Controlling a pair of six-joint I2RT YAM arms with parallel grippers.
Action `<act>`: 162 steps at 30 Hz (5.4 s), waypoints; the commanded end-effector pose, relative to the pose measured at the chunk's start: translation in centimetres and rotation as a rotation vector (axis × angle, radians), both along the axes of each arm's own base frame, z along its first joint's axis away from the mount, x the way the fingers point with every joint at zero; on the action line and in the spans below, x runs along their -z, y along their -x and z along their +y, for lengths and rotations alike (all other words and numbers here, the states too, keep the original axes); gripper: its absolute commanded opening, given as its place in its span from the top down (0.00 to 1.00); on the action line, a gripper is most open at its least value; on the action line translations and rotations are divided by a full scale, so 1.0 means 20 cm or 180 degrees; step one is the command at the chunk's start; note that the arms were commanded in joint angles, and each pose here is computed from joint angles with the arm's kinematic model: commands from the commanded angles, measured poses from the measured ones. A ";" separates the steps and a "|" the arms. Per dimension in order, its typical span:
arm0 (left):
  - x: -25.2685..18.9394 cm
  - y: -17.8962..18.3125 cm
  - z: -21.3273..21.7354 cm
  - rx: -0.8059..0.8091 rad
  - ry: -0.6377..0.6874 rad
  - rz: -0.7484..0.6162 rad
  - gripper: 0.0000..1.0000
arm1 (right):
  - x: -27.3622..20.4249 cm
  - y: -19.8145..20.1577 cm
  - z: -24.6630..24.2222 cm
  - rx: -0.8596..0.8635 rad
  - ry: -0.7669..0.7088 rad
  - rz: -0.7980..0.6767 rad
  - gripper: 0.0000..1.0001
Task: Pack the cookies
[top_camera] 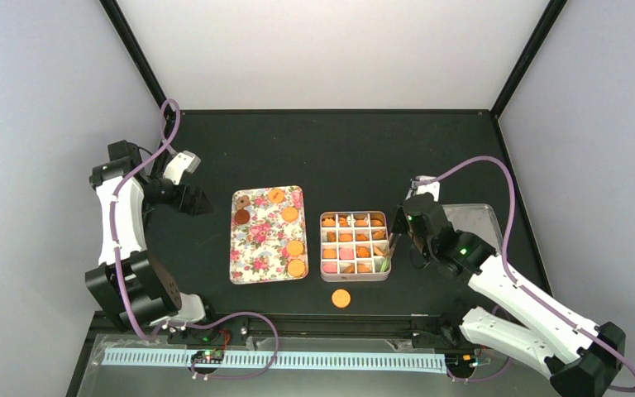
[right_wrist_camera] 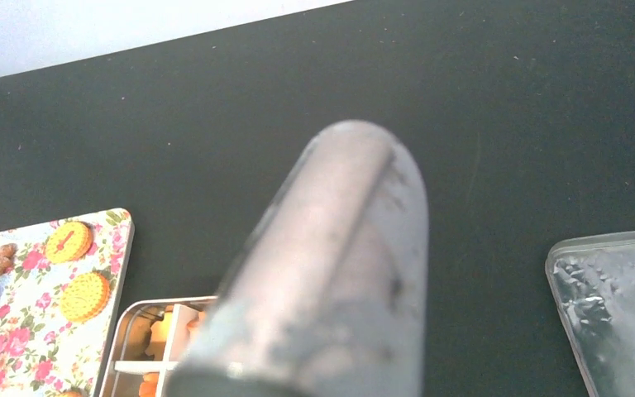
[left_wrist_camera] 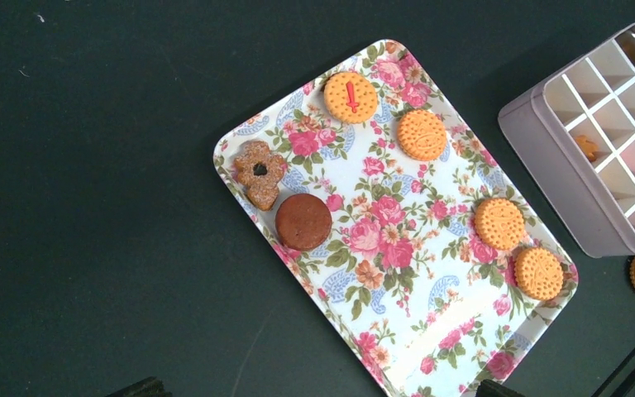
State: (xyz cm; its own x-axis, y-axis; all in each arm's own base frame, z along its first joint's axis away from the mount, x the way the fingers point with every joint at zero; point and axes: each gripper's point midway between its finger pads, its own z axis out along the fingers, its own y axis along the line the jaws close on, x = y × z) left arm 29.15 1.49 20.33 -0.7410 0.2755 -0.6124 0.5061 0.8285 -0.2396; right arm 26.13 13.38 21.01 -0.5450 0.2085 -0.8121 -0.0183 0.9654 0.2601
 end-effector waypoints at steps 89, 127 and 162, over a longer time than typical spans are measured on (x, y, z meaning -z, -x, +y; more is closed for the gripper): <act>-0.05 0.05 -0.02 0.0120 -0.0013 -0.0050 0.01 | -0.32 0.16 0.17 -0.1032 0.0111 -0.0261 0.99; -0.01 0.09 0.02 -0.0003 -0.0219 0.0004 0.01 | 0.34 -0.59 1.46 -0.1297 -0.0857 0.1197 0.52; 0.08 0.05 -0.03 0.0208 0.0085 -0.0064 0.01 | 0.73 -0.46 -0.59 0.1127 0.0701 0.1923 0.38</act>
State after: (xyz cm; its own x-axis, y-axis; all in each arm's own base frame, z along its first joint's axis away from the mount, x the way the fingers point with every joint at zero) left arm 27.94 0.90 18.46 -0.7450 0.2913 -0.6001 0.5330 0.8009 -0.2730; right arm 37.20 3.00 8.55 -0.8076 0.3306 -0.4885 0.3724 0.9280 0.0123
